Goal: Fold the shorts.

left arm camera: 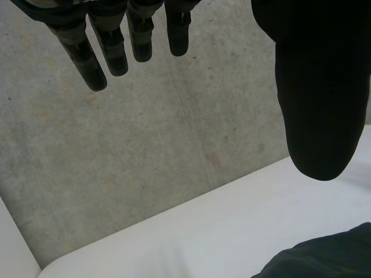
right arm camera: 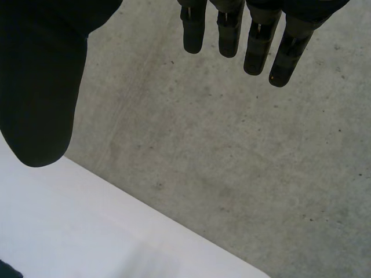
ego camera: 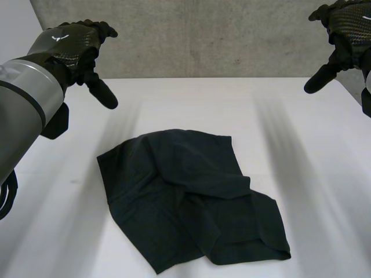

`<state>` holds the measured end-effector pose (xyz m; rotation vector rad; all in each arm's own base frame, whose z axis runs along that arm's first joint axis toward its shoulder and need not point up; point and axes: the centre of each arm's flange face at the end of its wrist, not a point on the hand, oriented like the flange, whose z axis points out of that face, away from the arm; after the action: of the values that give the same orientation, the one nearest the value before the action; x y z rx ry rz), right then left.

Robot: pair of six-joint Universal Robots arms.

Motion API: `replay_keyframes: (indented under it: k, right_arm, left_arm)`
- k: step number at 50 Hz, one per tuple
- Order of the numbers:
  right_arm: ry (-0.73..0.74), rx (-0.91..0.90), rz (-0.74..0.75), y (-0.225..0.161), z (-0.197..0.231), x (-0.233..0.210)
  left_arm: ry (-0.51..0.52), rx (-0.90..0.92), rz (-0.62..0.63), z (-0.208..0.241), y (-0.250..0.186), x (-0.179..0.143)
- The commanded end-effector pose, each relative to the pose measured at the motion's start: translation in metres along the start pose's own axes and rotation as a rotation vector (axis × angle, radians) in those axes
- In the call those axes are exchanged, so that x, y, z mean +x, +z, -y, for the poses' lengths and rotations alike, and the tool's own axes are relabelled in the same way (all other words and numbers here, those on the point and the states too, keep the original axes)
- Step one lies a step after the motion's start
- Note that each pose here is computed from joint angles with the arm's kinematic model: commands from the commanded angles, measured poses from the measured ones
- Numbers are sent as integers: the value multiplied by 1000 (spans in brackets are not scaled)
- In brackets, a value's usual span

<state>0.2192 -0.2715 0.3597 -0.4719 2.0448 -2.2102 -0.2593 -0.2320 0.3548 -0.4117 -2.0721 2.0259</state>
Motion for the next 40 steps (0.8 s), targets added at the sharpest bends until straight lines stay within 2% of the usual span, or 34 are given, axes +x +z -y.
replay_keyframes:
  k: [1, 8, 13, 18, 22, 25, 29, 36, 40]
  right_arm:
    - [-3, -14, 2, 0, -6, 0]
    - [-10, -27, 42, -1, -11, -6]
    - [-73, -68, 164, -2, -28, -21]
    - [-163, -94, 269, -5, -44, -35]
    - [-188, -108, 309, -7, -51, -47]
    - [-188, -113, 315, -7, -52, -48]
    - [-189, -116, 319, -7, -54, -49]
    - [-189, -149, 332, -5, -65, -52]
    - [-188, -164, 337, -4, -70, -54]
  left_arm:
    - [6, -2, 11, -2, 0, -4]
    - [9, 1, 33, -3, 6, -12]
    - [32, -3, 64, -13, 24, -22]
    - [171, -129, 82, -64, 63, -30]
    - [227, -228, 105, -103, 89, -46]
    - [226, -283, 95, -129, 104, -50]
    - [205, -358, 19, -167, 119, -52]
    - [154, -400, -80, -198, 130, -60]
    - [150, -393, -83, -209, 138, -60]
